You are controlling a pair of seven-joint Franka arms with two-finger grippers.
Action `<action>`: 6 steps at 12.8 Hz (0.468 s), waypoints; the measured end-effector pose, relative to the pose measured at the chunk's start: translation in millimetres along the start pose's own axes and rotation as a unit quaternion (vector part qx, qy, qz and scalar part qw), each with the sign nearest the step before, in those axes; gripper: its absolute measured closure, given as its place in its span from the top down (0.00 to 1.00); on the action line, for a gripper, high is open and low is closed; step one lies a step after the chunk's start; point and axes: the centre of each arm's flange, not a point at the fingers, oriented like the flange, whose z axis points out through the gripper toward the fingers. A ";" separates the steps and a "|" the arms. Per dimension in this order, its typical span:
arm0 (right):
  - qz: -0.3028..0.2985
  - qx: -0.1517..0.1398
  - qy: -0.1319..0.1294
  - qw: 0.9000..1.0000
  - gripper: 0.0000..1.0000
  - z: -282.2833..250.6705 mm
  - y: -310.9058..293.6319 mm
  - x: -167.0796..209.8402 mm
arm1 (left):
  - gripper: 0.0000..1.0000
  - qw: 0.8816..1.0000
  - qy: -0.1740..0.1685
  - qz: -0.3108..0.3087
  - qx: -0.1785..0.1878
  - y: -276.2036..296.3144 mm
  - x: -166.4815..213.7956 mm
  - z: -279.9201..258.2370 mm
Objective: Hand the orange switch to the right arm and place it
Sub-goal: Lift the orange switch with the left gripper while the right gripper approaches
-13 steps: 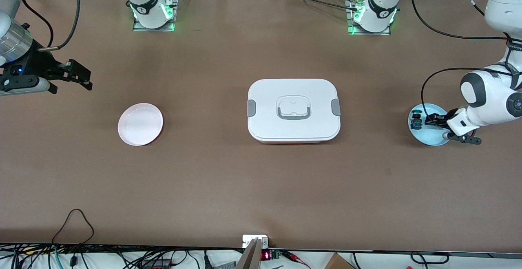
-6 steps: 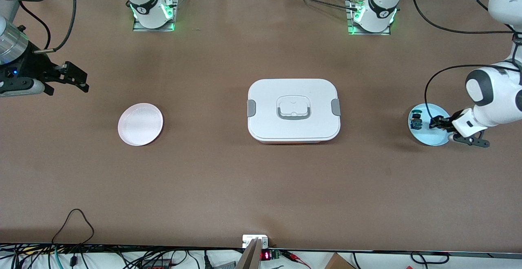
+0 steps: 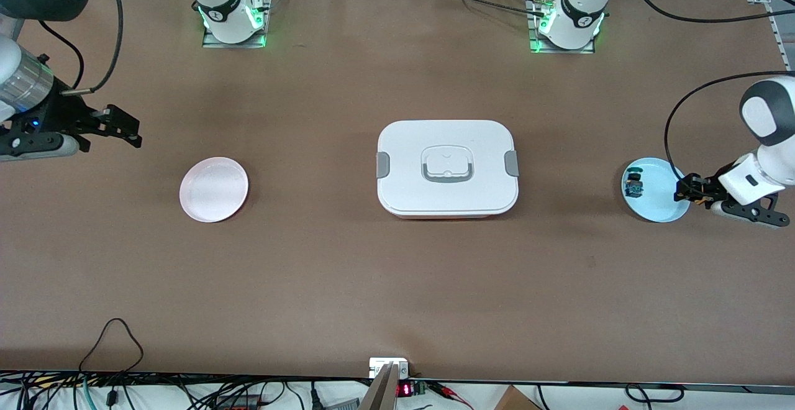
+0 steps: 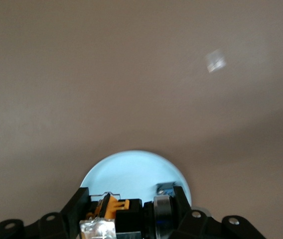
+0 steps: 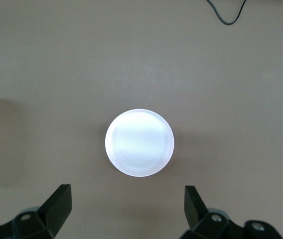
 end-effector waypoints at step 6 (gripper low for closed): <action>-0.013 0.049 -0.055 0.997 1.00 20.5 -14.5 -9.3 | 0.72 0.987 0.106 0.050 -0.114 78.0 45.4 -57.9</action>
